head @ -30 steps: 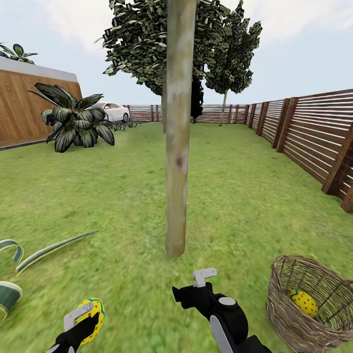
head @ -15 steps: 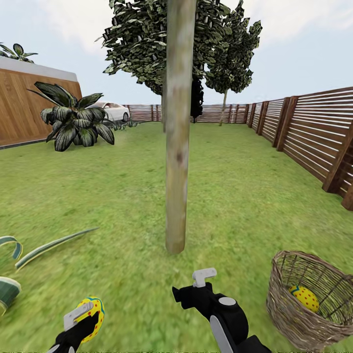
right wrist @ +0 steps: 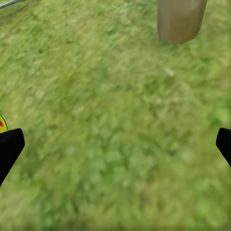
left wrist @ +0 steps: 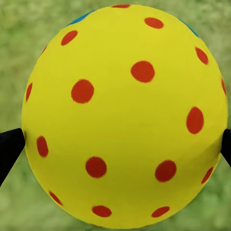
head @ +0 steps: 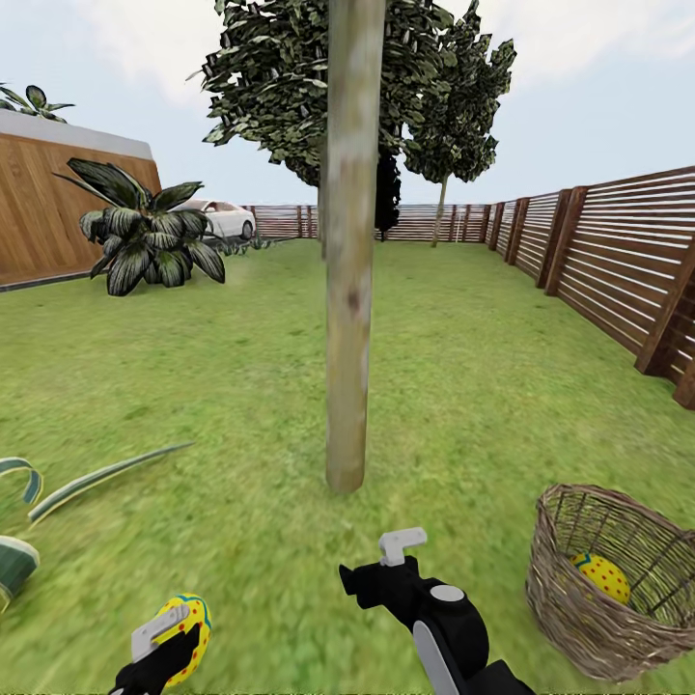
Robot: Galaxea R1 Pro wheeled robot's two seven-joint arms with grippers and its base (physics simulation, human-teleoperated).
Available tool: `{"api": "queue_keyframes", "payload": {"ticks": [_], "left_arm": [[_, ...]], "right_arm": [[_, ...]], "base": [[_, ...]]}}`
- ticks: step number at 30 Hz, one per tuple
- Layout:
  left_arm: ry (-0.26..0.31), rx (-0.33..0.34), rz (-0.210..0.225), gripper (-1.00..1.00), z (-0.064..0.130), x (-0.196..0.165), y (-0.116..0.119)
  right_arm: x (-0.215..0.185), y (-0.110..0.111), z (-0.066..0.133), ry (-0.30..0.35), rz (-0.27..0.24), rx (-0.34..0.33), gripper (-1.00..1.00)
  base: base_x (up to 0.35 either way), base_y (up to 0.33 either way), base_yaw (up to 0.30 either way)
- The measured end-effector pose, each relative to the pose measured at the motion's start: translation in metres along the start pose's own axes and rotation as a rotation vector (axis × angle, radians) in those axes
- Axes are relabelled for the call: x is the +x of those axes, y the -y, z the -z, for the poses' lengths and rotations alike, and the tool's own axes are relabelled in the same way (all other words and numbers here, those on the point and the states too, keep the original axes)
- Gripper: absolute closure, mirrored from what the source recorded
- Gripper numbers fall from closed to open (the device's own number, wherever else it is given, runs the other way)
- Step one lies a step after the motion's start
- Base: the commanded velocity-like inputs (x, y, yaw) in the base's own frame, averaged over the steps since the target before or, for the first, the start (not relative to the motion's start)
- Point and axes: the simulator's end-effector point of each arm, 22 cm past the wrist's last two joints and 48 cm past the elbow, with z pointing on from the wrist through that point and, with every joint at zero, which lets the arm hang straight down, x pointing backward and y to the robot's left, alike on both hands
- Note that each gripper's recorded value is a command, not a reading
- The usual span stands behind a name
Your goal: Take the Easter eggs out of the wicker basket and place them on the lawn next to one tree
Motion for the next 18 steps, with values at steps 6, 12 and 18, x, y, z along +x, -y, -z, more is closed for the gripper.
{"api": "queue_keyframes", "payload": {"ticks": [6, 12, 18], "left_arm": [[0.0, 0.0, 0.0, 1.0, -0.007, 0.012, -0.003], [0.021, -0.001, -0.006, 1.0, -0.015, 0.022, -0.006], [0.004, 0.0, -0.006, 1.0, -0.023, 0.042, -0.009]], "right_arm": [[0.017, 0.001, -0.008, -0.012, 0.0, 0.0, -1.0], [0.031, 0.003, -0.016, -0.009, -0.001, 0.0, -1.0], [0.045, 0.004, -0.023, -0.013, 0.002, -0.002, -1.0]], "base": [[0.0, 0.0, 0.0], [0.0, 0.0, 0.0], [0.0, 0.0, 0.0]]}}
